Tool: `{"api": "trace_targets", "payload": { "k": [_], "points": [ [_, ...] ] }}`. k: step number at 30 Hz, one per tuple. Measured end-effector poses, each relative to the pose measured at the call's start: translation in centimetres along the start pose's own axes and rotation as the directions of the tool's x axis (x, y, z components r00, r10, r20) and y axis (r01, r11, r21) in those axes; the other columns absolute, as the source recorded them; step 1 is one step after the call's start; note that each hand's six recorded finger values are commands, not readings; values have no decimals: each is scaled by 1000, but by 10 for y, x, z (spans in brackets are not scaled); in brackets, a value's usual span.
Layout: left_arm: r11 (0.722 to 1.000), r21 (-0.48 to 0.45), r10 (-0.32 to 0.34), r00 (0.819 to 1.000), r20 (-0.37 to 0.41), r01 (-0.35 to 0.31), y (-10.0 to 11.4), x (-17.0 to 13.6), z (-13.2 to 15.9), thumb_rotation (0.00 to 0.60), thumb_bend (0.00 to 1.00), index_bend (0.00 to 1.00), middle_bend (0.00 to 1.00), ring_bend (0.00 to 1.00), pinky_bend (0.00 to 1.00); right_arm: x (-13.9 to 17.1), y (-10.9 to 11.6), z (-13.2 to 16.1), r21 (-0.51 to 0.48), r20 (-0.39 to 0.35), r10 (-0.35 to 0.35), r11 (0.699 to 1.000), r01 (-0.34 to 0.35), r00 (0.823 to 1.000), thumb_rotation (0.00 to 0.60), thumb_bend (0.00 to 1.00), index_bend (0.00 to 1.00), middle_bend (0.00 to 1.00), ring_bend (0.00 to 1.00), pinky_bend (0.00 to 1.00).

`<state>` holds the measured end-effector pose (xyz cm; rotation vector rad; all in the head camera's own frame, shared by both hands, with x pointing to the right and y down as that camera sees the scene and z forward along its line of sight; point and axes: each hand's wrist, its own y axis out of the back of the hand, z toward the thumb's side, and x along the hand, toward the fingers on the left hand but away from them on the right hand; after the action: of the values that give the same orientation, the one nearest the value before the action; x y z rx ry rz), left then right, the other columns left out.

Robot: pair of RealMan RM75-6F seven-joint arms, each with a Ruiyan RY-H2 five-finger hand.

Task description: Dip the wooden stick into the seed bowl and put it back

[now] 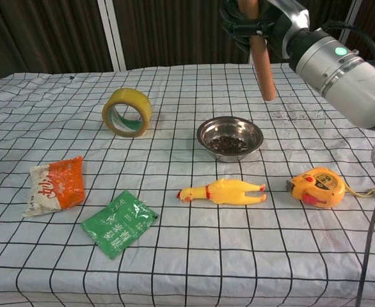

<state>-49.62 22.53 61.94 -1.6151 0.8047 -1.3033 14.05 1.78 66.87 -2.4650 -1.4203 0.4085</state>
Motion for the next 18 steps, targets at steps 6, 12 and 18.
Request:
{"api": "trace_targets", "payload": {
  "k": [6, 12, 18],
  "points": [
    [1000, -14, 1, 1000, 21, -1, 1, 4, 7, 600, 423, 0, 0, 0, 60, 25, 46, -33, 470, 126, -24, 882, -38, 992, 600, 713, 1000, 962, 893, 870],
    [1000, -7, -19, 999, 44, 20, -6, 6, 15, 600, 423, 0, 0, 0, 60, 62, 81, -88, 695, 271, -68, 704, -147, 960, 600, 712, 1000, 919, 779, 767],
    [999, 0, -36, 998, 45, 36, -11, 6, 17, 600, 423, 0, 0, 0, 60, 91, 88, -133, 730, 387, -81, 635, -251, 918, 600, 706, 983, 866, 718, 710]
  ]
}}
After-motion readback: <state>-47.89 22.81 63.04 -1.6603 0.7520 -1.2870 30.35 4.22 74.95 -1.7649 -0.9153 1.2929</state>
